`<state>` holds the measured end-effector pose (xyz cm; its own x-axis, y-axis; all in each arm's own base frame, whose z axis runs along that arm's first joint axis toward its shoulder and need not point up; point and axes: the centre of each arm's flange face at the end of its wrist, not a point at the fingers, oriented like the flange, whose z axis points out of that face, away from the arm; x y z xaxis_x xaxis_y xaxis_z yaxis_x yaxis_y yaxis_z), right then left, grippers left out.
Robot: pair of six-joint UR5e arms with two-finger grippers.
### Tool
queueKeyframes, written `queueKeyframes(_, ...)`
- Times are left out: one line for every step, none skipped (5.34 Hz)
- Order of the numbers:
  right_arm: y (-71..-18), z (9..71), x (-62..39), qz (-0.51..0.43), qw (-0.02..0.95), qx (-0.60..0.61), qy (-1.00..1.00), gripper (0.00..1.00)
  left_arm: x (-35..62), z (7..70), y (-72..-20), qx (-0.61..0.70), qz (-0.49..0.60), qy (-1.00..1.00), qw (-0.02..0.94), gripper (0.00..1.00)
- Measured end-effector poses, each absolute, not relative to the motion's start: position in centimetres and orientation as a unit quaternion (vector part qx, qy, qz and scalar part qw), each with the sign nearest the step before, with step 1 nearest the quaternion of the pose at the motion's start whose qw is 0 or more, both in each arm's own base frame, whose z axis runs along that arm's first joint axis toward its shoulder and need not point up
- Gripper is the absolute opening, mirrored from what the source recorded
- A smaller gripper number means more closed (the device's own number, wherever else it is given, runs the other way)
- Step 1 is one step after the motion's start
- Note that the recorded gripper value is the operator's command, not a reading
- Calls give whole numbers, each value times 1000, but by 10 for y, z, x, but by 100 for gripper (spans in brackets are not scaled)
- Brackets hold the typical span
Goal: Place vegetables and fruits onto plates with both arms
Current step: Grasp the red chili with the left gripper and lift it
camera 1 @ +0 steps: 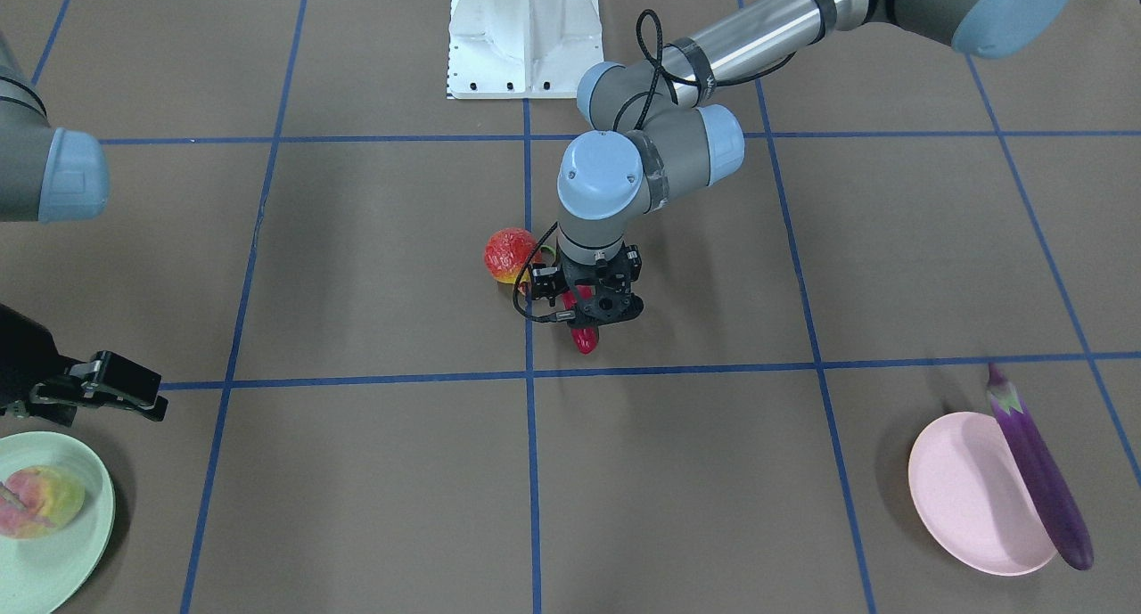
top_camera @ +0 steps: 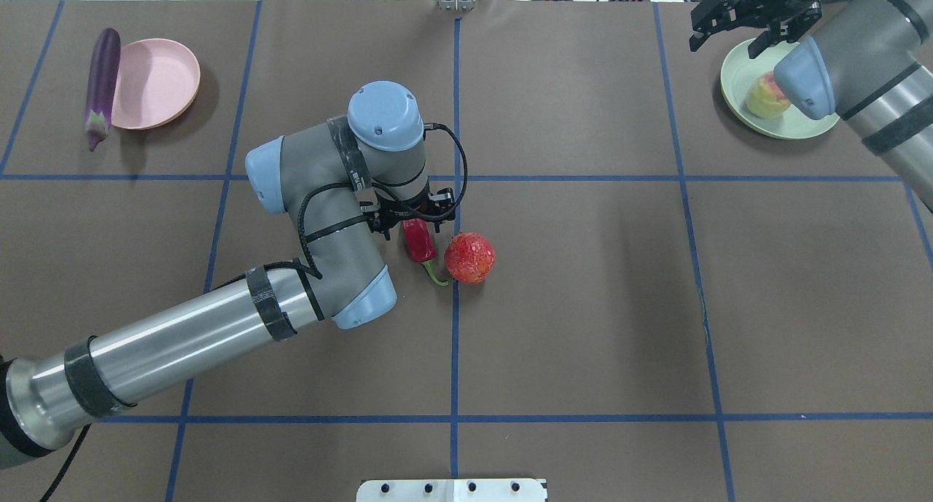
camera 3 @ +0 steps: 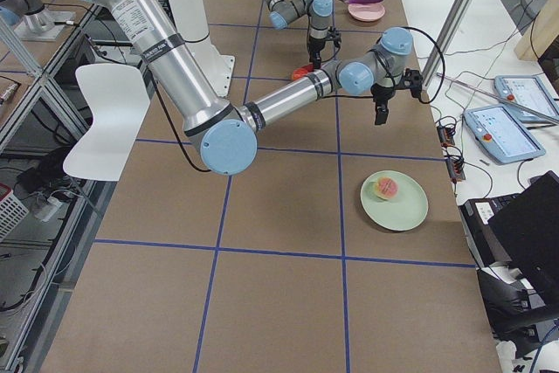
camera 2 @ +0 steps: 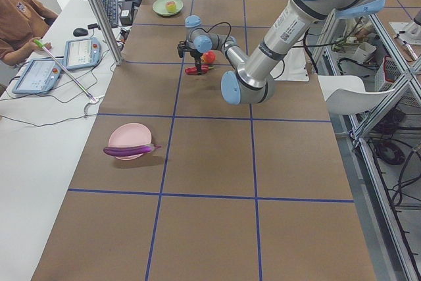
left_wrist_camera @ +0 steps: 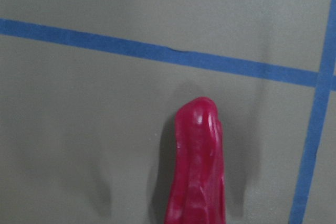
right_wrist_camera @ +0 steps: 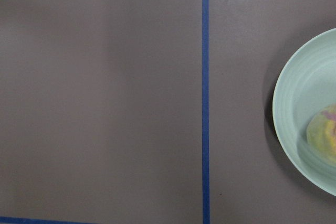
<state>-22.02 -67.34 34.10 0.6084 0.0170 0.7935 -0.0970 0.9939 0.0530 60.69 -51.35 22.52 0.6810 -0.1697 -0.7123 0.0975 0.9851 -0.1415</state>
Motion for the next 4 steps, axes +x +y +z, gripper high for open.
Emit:
queueKeyframes(-669, 335, -223, 31, 895, 46, -443, 100, 610, 224, -509, -50, -80, 392, 915, 0)
queueKeyframes(-665, 327, -224, 30, 894, 45, -444, 100, 613, 223, -506, -48, -89, 391, 915, 0)
queueKeyframes(-657, 313, -225, 33, 894, 41, -445, 100, 608, 218, -509, -40, -96, 393, 913, 0)
queueKeyframes(-647, 293, -232, 46, 891, 34, -450, 100, 584, 213, -526, -29, -110, 397, 911, 0)
